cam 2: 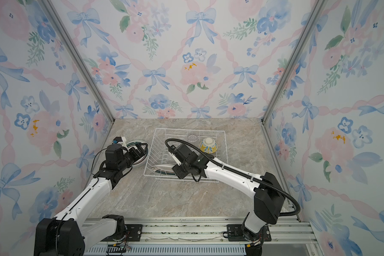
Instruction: Unload the mixed dishes from the dish rack
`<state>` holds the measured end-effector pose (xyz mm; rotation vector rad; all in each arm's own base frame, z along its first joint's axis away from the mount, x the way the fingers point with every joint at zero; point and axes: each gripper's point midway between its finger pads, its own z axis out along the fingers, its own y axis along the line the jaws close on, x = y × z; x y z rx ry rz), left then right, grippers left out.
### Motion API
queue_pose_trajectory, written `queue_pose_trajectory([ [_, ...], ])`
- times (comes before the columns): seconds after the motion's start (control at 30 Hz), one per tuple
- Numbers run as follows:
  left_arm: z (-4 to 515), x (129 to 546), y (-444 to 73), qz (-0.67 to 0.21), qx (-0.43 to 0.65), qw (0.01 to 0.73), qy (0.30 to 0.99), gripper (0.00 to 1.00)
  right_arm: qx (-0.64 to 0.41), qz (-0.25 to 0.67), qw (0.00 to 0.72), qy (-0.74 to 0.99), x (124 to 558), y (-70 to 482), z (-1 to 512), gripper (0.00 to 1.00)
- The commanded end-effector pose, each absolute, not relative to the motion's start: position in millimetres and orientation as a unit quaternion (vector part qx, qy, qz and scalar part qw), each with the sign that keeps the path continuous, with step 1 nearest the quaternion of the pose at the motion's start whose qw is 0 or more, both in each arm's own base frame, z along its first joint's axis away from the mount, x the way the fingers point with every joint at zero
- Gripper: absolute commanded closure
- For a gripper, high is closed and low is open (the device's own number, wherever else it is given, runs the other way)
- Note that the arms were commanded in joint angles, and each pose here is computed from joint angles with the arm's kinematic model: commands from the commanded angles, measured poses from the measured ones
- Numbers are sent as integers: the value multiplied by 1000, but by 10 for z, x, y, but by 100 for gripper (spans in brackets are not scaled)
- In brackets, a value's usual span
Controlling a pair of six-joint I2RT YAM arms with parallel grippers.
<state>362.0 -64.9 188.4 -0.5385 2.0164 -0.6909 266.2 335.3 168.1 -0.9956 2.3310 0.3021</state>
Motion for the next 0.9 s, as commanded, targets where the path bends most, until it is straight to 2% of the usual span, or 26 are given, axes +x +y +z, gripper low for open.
queue_pose_trajectory([
  [0.0,1911,3639,-721,-300,-216,453,811,2,-369,109,308,870,2735,3389,1797,40],
  [0.33,1881,3639,-770,-309,-217,451,809,2,-366,103,310,871,2738,3362,1779,55],
  [0.87,1809,3599,-797,-307,-219,444,812,2,-369,80,340,862,2790,3274,1777,65],
])
